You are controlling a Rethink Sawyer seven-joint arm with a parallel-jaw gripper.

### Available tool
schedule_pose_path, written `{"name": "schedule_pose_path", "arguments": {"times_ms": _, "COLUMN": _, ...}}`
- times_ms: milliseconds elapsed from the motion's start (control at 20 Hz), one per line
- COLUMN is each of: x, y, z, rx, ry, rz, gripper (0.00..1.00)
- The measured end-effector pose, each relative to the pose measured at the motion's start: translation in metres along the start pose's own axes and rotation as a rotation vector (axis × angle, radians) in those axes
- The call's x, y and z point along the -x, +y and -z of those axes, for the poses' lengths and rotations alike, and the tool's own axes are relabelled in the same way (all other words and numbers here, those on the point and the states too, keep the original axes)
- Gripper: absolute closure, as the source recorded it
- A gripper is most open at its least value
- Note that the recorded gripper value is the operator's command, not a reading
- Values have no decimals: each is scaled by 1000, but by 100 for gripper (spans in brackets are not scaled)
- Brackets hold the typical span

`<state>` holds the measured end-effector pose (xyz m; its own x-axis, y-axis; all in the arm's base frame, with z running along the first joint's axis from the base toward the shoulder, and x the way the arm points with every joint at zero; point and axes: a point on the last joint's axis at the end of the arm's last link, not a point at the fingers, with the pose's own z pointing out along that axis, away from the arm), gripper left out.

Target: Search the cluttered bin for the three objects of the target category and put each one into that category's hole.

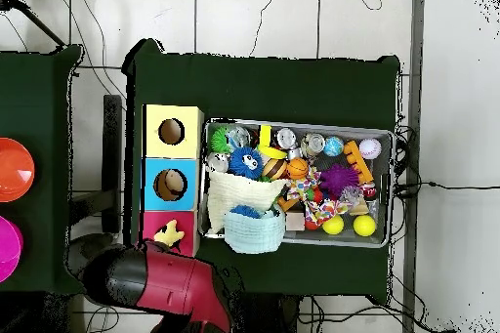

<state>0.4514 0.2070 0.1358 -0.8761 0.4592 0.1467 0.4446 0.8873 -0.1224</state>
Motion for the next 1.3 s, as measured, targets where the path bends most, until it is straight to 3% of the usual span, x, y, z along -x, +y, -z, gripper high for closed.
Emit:
{"name": "schedule_pose_path", "arguments": {"times_ms": 350, "x": 3, "y": 3, "z": 2, "rx": 18, "ry": 0, "rz": -25, "gripper": 100}}
{"name": "schedule_pose_path", "arguments": {"times_ms": 800, "x": 13, "y": 8, "z": 1, "rx": 43, "ry": -38, "rz": -56, "gripper": 100}}
{"name": "schedule_pose_path", "arguments": {"times_ms": 1300, "x": 9, "y": 9, "z": -12, "rx": 24, "ry": -31, "rz": -52, "gripper": 100}}
